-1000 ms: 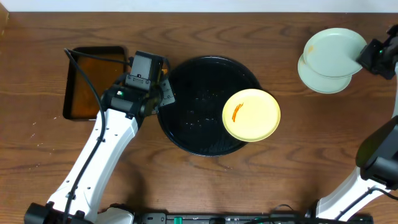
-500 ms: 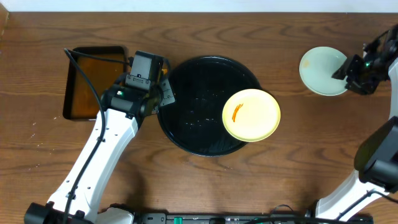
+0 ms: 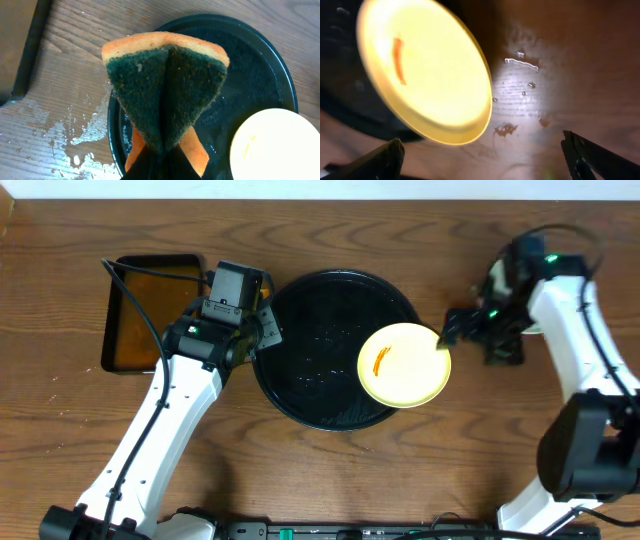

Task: Clean dirty plates on tray and stack at the side
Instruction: 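Reach the right gripper to the yellow plate rim and grasp it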

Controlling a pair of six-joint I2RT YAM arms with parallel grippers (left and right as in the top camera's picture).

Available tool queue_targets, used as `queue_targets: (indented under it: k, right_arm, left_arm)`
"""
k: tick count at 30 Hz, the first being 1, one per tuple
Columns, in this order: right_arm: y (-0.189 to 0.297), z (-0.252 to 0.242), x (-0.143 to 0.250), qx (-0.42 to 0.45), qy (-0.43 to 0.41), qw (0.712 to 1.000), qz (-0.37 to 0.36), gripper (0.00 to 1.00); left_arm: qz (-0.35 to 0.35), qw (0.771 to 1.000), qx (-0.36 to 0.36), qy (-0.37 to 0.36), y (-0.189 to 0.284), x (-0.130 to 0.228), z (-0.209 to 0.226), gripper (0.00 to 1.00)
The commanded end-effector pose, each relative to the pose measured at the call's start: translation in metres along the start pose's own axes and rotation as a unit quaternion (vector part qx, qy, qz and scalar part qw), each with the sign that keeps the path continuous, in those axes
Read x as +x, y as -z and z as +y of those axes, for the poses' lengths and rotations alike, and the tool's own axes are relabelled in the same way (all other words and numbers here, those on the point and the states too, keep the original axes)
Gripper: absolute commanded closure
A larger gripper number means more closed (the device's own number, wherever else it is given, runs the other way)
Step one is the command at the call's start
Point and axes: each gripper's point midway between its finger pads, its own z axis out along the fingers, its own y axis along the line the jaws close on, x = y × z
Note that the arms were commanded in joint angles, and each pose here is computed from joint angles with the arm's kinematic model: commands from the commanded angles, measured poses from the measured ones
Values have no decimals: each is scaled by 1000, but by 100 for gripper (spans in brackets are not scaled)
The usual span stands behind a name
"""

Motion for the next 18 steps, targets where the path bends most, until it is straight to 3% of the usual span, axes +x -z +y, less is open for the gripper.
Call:
queue_targets:
  k: [1, 2, 5, 6, 15, 18]
  right_arm:
    - [-22, -9, 5, 36, -31, 999, 1, 1]
    - [-30, -7, 7, 30, -29, 999, 5, 3]
    - [-47, -8, 13, 26, -25, 999, 10, 34]
    - [-53, -7, 15, 17, -25, 999, 14, 37]
    - [-92, 5, 22, -60, -20, 998, 12, 37]
    - [-98, 12, 18, -87, -12, 996, -3, 46]
  left_arm:
    - [4, 1000, -5, 4, -3, 2, 2, 92]
    - [4, 1000, -5, 4, -3, 2, 2, 92]
    - [3, 1000, -5, 4, -3, 2, 2, 92]
    - [3, 1000, -5, 4, -3, 2, 2, 92]
    - [3, 1000, -5, 4, -3, 2, 2, 92]
    - [4, 1000, -5, 4, -3, 2, 2, 92]
